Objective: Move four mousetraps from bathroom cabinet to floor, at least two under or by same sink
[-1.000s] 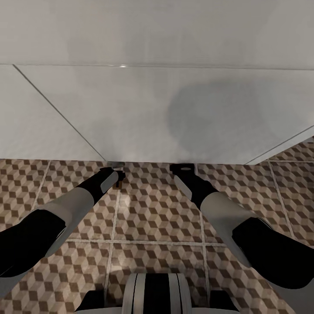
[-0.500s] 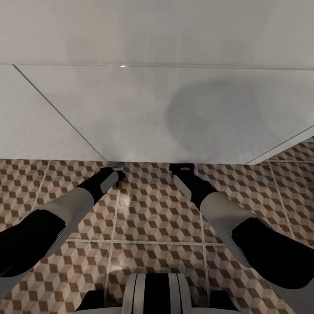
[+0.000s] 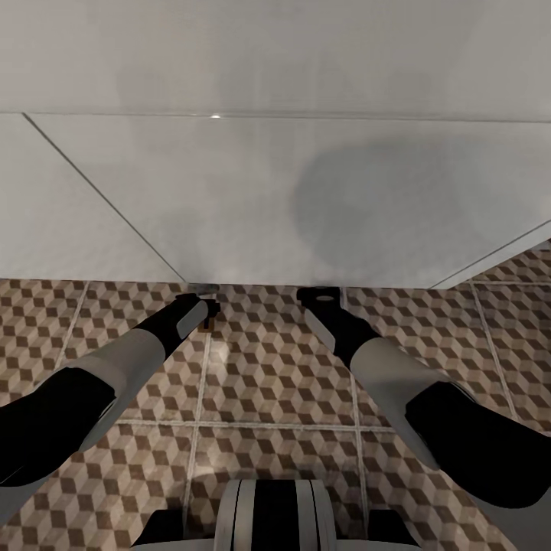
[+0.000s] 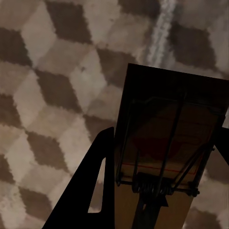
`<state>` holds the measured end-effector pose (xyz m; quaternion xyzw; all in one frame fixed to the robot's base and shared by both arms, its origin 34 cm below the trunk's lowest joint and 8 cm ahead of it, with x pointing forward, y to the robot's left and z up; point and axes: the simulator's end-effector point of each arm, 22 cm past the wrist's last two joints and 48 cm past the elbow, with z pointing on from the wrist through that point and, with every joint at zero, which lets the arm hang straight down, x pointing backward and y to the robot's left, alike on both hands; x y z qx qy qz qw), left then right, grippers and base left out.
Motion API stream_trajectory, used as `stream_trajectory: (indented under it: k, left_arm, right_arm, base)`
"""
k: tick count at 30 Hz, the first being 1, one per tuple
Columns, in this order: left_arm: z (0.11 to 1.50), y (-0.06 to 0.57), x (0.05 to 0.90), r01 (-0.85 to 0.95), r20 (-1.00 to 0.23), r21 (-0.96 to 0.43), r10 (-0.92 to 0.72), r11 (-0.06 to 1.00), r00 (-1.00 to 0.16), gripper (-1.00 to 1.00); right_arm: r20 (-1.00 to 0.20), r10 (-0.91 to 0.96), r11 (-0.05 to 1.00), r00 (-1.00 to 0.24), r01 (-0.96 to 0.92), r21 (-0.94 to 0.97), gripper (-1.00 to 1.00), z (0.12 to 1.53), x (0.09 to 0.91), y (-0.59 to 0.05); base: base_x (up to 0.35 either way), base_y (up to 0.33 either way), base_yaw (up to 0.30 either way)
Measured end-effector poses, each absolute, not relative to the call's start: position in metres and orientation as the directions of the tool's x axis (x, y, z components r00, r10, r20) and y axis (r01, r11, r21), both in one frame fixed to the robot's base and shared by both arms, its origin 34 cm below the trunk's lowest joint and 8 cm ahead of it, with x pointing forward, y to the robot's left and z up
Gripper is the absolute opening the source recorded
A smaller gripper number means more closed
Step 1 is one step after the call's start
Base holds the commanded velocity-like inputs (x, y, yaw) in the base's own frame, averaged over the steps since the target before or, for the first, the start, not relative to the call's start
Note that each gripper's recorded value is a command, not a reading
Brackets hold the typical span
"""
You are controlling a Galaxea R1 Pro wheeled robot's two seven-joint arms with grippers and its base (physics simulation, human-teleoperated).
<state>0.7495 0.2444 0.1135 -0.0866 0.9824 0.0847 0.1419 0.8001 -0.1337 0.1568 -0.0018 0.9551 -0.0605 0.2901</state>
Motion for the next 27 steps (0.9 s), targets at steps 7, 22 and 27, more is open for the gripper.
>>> stream_trajectory:
  k: [7, 22, 27]
  left_arm:
    - [0.121, 0.231, 0.763, -0.188, -0.321, 0.111, -0.144, 0.976, -0.936, -1.00]
    - [0.132, 0.221, 0.777, -0.179, -0.353, 0.081, -0.140, 0.981, -0.925, -1.00]
    - [0.128, 0.231, 0.773, -0.182, -0.334, 0.107, -0.137, 0.977, -0.933, -1.00]
  right_arm:
    - [-0.559, -0.039, 0.992, -0.829, 0.035, -0.121, -1.00, 0.156, 0.801, -0.136]
    - [-0.573, -0.041, 0.991, -0.819, 0.038, -0.125, -1.00, 0.166, 0.817, -0.139]
    - [-0.542, -0.050, 0.987, -0.839, 0.042, -0.156, -1.00, 0.158, 0.813, -0.152]
  base:
    - [0.000, 0.000, 0.000]
    - [0.000, 0.000, 0.000]
    - [0.000, 0.000, 0.000]
